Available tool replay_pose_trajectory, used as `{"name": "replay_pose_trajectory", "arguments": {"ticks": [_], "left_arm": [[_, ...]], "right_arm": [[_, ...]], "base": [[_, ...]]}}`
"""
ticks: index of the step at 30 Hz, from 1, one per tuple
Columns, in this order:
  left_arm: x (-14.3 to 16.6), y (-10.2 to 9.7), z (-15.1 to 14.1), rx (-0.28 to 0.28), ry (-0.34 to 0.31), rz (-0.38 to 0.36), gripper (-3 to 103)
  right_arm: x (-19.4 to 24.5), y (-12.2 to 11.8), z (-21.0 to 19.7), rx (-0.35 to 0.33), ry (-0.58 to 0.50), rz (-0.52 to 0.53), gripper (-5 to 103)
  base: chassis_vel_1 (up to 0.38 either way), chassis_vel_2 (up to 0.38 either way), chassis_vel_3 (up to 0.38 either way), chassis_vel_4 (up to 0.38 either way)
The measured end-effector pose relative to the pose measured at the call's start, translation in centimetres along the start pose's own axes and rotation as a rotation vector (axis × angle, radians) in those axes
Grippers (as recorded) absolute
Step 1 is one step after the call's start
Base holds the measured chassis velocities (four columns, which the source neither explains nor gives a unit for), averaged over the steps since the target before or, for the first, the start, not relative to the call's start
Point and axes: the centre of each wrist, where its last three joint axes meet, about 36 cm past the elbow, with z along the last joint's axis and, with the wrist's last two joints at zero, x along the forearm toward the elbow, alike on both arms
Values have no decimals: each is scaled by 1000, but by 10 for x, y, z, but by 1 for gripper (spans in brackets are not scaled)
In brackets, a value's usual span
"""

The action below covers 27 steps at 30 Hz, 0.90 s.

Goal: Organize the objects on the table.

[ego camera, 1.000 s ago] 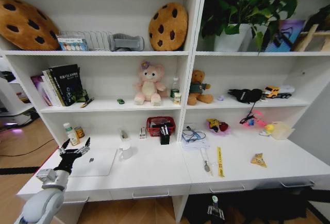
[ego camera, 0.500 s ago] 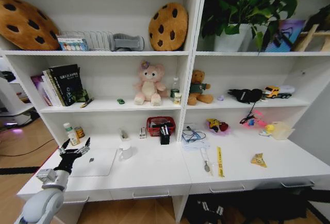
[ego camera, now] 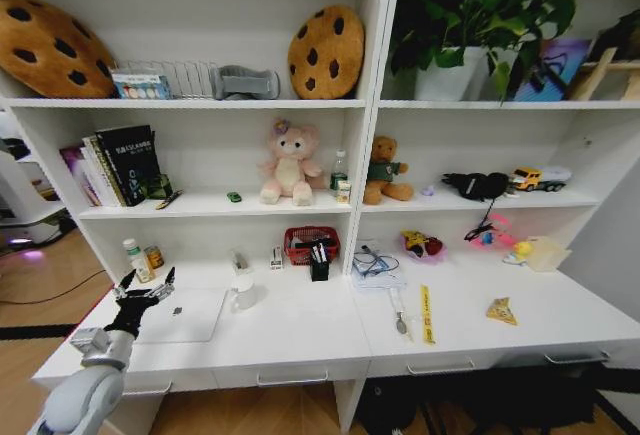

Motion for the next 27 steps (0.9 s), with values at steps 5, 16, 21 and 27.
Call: {"name": "replay_pose_trajectory", "arguments": {"ticks": [5, 16, 21, 27], "left_arm": [[0, 0, 0, 0, 0, 0, 100], [0, 0, 0, 0, 0, 0, 100], [0, 0, 0, 0, 0, 0, 100], [0, 0, 0, 0, 0, 0, 100]], "right_arm": [[-8, -13, -38, -27, -87, 86, 100], [-84, -54, -126, -120, -240, 184, 100], [-110, -66, -144, -108, -299, 146, 100], [-154, -90, -193, -166, -225, 64, 100]], "base": [[0, 0, 0, 0], [0, 0, 0, 0], [0, 0, 0, 0], [0, 0, 0, 0]]}}
